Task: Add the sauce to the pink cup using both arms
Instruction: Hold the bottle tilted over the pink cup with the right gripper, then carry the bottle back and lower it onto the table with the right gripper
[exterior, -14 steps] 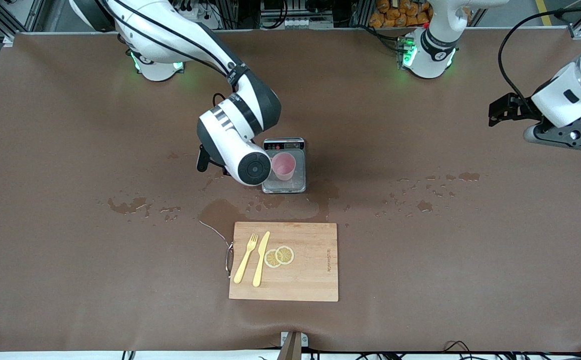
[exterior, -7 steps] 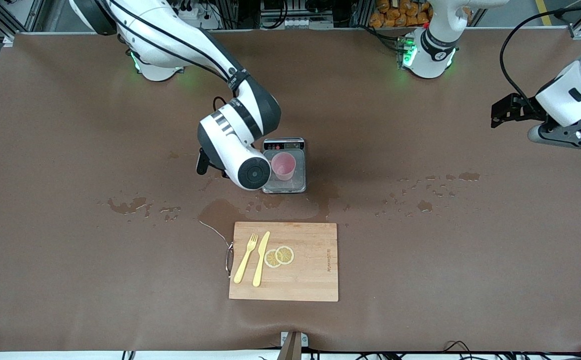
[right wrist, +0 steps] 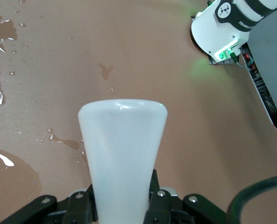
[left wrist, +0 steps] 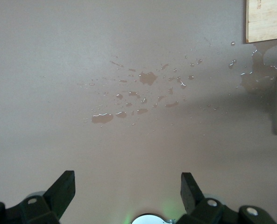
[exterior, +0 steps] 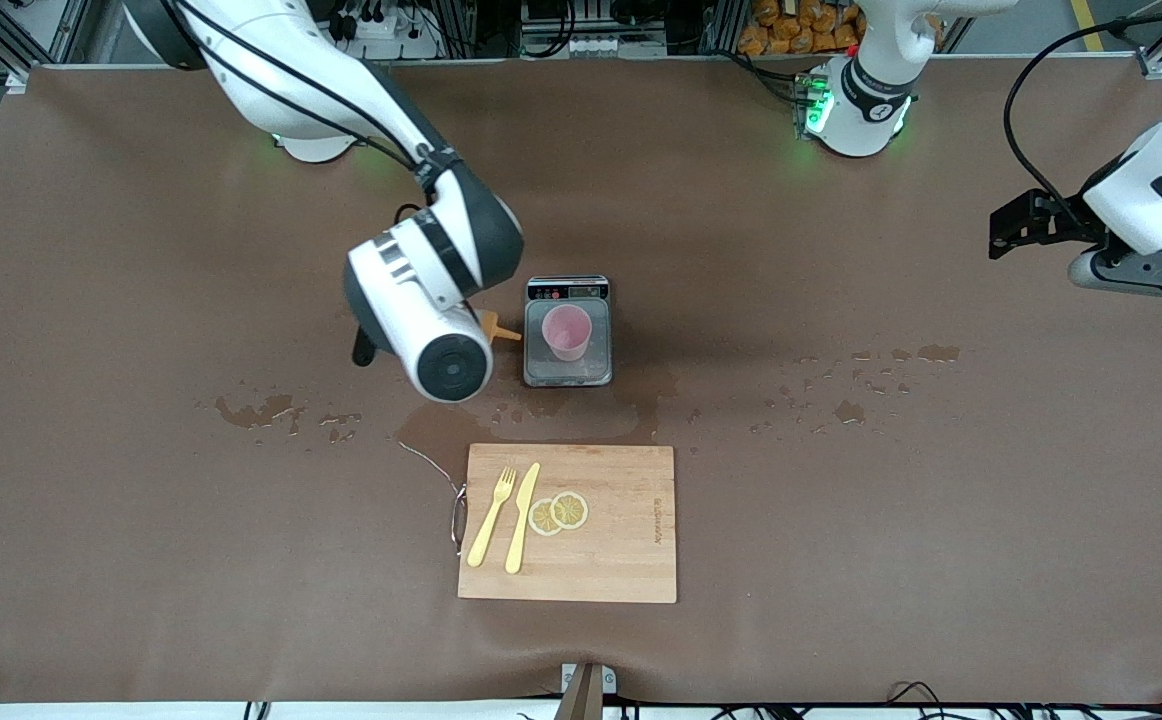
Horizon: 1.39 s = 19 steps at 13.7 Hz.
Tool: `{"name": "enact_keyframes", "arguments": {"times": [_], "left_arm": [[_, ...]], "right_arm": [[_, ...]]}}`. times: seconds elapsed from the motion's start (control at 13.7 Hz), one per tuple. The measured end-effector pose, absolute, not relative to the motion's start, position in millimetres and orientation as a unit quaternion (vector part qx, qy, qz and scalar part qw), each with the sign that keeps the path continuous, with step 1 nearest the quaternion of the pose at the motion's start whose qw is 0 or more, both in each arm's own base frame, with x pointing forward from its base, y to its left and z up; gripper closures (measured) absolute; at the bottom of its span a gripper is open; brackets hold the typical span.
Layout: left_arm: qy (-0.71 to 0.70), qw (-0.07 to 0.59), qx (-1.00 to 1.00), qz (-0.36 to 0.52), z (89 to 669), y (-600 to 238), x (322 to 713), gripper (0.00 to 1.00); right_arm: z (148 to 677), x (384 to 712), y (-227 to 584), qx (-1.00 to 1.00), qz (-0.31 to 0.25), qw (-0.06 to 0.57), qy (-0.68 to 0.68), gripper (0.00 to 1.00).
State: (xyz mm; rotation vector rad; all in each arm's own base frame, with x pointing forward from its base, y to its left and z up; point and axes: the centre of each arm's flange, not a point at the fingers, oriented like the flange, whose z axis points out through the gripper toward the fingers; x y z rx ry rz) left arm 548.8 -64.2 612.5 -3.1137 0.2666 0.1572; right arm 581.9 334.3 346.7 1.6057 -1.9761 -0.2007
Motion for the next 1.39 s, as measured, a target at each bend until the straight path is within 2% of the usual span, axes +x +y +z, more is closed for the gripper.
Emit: {"name": "enact_keyframes", "arguments": {"times": [0.29,0.51,1.02,1.39], "left_arm": [[0.085,0.006,-0.995,0.049,613,-64,549,0.0],[0.085,0.006,-0.995,0.049,614,-64,549,0.0],[0.081,0.006,-0.996,0.048,614,-60,549,0.0],[0.076,0.006,-0.996,0.045,615,-54,551,0.0]], "right_arm": [[410,614,253,0.62,-0.149,0.224,-0.737,0.61],[431,629,183,0.633,-0.204,0.18,-0.725,0.61],[429,644,42,0.669,-0.302,0.077,-0.675,0.61],[407,635,-63,0.688,-0.356,-0.015,-0.632,0.61]]}}
